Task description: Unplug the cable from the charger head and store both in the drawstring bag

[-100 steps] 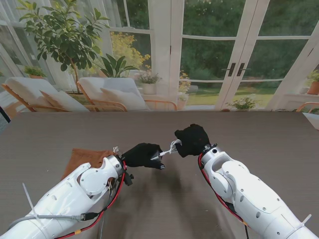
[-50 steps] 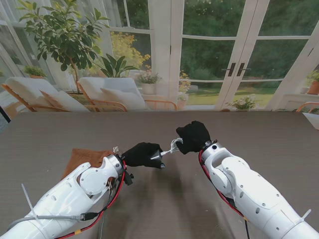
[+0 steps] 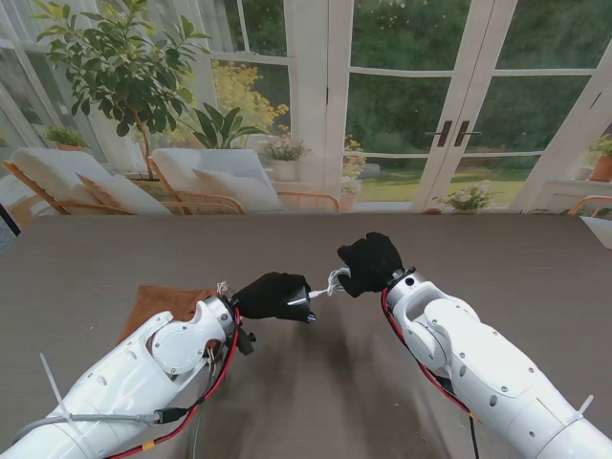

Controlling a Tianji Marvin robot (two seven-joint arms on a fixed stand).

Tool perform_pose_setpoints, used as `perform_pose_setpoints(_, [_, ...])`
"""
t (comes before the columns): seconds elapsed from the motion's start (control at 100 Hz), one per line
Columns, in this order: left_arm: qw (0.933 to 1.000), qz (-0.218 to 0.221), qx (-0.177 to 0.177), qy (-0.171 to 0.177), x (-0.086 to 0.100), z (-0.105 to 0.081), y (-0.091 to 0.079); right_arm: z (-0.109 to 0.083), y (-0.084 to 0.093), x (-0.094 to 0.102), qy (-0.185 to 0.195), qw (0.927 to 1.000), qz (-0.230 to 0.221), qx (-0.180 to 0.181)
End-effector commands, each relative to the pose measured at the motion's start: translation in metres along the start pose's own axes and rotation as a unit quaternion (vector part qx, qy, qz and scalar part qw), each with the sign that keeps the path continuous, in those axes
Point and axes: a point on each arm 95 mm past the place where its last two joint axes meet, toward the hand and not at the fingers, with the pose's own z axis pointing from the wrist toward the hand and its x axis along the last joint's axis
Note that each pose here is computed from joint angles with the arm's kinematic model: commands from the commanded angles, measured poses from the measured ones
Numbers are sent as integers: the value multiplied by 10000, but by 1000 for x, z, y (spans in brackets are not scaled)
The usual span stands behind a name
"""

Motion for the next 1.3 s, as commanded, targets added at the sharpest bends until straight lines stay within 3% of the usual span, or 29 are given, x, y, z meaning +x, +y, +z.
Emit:
perform_pose_setpoints(0.0, [10000,38,-35,81,2,-2,-4,-7,-10,-22,-173,9992,-230,280])
perform_pose_setpoints(0.49, [9998,-17,19,205,7,-4,-7,-5,-6,-33,-270,9959,-712,496])
perform_pose_setpoints(0.92, [9997,15,37,261,12,-6,-12,-7,-7,-39,-434,9940,-791,621])
perform_pose_setpoints(1.08, [9996,-6,60,269,13,-5,-15,-12,-8,-35,-563,9962,-387,532])
perform_pose_setpoints(1.29, [9992,-68,88,392,16,6,-23,-19,-9,-17,-357,9977,285,497])
